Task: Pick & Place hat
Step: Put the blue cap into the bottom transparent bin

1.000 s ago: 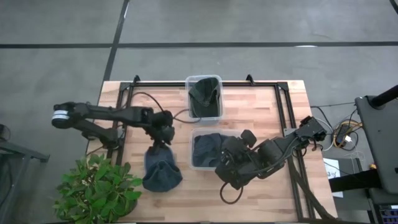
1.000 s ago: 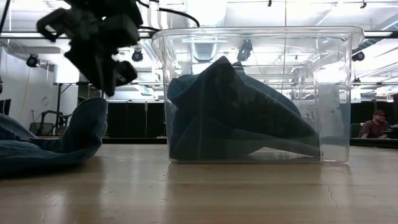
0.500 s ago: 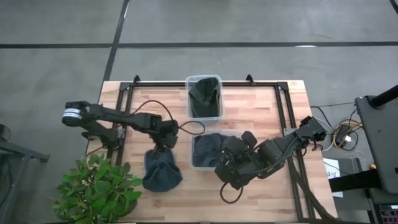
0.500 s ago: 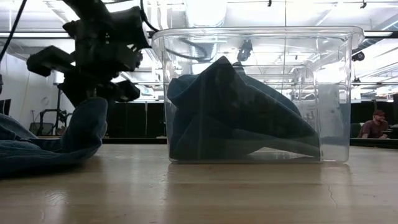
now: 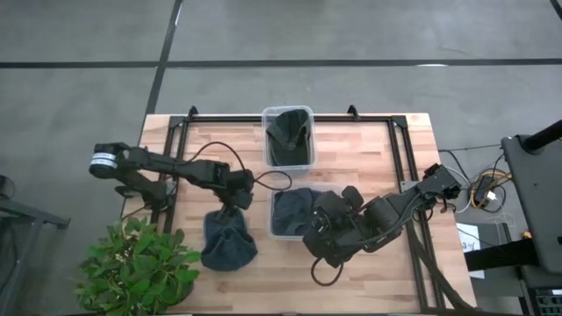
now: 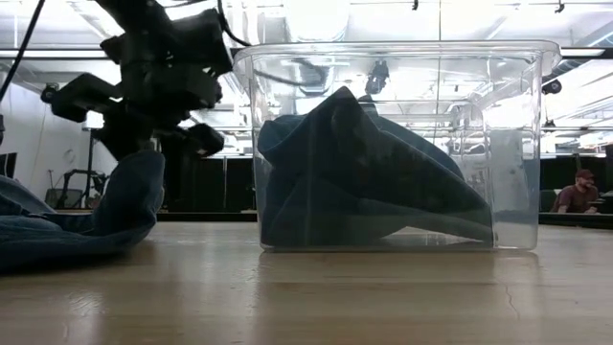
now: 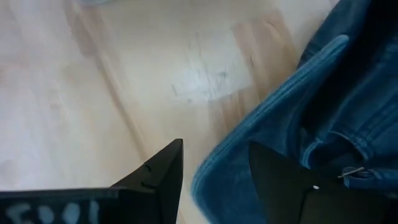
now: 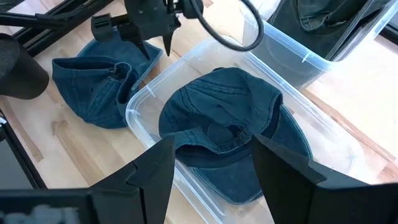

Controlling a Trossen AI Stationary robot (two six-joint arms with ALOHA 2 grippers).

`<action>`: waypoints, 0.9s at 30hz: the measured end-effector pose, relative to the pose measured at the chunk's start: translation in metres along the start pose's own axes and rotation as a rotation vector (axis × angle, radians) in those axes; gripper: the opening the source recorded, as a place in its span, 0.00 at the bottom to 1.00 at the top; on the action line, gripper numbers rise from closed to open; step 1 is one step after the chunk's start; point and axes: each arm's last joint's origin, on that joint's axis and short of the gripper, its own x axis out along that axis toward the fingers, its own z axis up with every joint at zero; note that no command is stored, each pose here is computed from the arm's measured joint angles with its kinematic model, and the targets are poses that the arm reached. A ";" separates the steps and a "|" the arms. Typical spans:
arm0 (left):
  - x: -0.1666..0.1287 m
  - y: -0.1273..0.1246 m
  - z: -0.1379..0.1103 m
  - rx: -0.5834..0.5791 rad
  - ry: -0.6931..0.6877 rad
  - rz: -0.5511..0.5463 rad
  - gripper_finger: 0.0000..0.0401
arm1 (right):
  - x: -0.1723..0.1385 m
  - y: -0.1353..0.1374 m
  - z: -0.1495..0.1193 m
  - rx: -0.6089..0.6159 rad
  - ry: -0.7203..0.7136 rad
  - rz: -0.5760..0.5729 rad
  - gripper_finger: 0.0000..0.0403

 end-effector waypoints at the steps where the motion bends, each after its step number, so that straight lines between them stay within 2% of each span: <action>1: 0.003 -0.001 -0.001 -0.002 0.001 -0.022 0.43 | 0.000 0.000 0.000 0.000 0.000 0.000 0.51; 4: 0.010 -0.003 -0.005 -0.015 0.016 -0.068 0.43 | 0.000 0.000 0.000 0.000 0.000 0.000 0.51; 12: 0.018 -0.002 -0.010 -0.030 0.047 -0.078 0.40 | 0.000 0.000 0.001 0.000 -0.001 -0.002 0.51; 15: 0.019 -0.002 -0.010 -0.036 0.054 -0.076 0.31 | 0.001 0.000 0.001 -0.002 -0.008 -0.005 0.51; 21: 0.012 -0.004 -0.011 -0.059 0.058 -0.084 0.04 | 0.001 -0.001 0.001 -0.006 -0.009 -0.006 0.51; 27: -0.012 -0.009 -0.007 -0.064 0.080 -0.087 0.02 | 0.001 -0.002 0.002 -0.019 -0.009 -0.015 0.51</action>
